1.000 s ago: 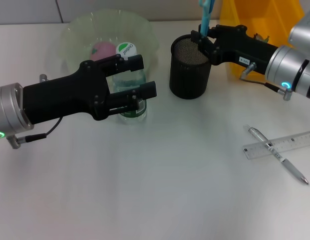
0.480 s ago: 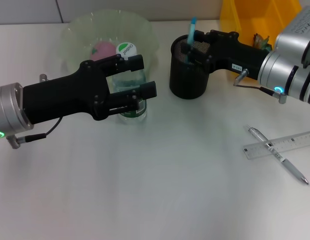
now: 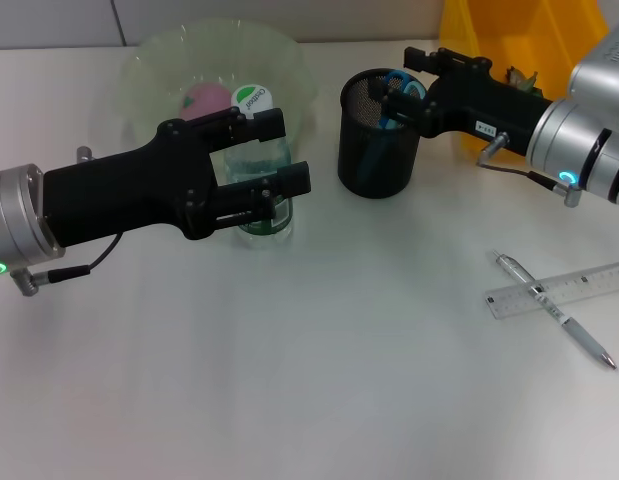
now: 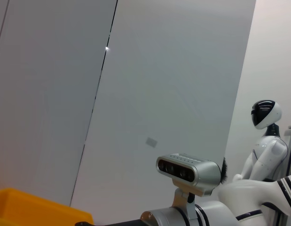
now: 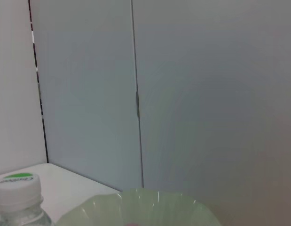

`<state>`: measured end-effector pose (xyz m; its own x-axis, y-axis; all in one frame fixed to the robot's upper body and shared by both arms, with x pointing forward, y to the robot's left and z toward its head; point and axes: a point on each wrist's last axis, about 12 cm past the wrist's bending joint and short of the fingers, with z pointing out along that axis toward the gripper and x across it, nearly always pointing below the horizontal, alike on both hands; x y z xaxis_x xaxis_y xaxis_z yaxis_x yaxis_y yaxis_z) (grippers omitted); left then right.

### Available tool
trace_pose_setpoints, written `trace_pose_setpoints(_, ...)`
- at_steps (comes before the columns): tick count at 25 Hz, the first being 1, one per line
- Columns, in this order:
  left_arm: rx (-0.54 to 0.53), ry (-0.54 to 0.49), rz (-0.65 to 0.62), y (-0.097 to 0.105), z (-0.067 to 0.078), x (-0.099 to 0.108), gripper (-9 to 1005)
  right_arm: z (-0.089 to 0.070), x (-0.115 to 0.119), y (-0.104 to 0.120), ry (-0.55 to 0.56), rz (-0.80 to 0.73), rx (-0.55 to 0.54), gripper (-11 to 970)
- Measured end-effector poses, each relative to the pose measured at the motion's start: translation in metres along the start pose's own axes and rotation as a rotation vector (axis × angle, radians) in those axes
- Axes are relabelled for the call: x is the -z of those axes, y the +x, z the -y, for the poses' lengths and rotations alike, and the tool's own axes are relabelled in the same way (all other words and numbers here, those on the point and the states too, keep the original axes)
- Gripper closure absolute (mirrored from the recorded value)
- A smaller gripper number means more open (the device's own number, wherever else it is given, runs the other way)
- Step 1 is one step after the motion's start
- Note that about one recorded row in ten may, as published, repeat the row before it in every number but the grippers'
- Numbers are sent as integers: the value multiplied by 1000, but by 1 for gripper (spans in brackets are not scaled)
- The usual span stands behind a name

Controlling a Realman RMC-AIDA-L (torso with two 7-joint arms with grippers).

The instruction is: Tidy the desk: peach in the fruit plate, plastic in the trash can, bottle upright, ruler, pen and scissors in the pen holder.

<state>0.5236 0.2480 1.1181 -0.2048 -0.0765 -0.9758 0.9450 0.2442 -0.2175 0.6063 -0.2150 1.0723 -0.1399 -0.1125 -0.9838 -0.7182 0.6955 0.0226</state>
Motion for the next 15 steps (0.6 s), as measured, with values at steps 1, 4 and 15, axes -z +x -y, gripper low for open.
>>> trace_pose_setpoints(1, -1, 0, 0, 0, 0, 0, 268, 0, 1, 0, 0, 2, -1, 343)
trace_pose_setpoints(4, -3, 1, 0, -1, 0, 0, 268, -1, 5, 0, -4, 33, -19, 332)
trace_pose_setpoints(15, -14, 4, 5, -1, 0, -1, 269, -13, 63, 7, -68, 247, -84, 318)
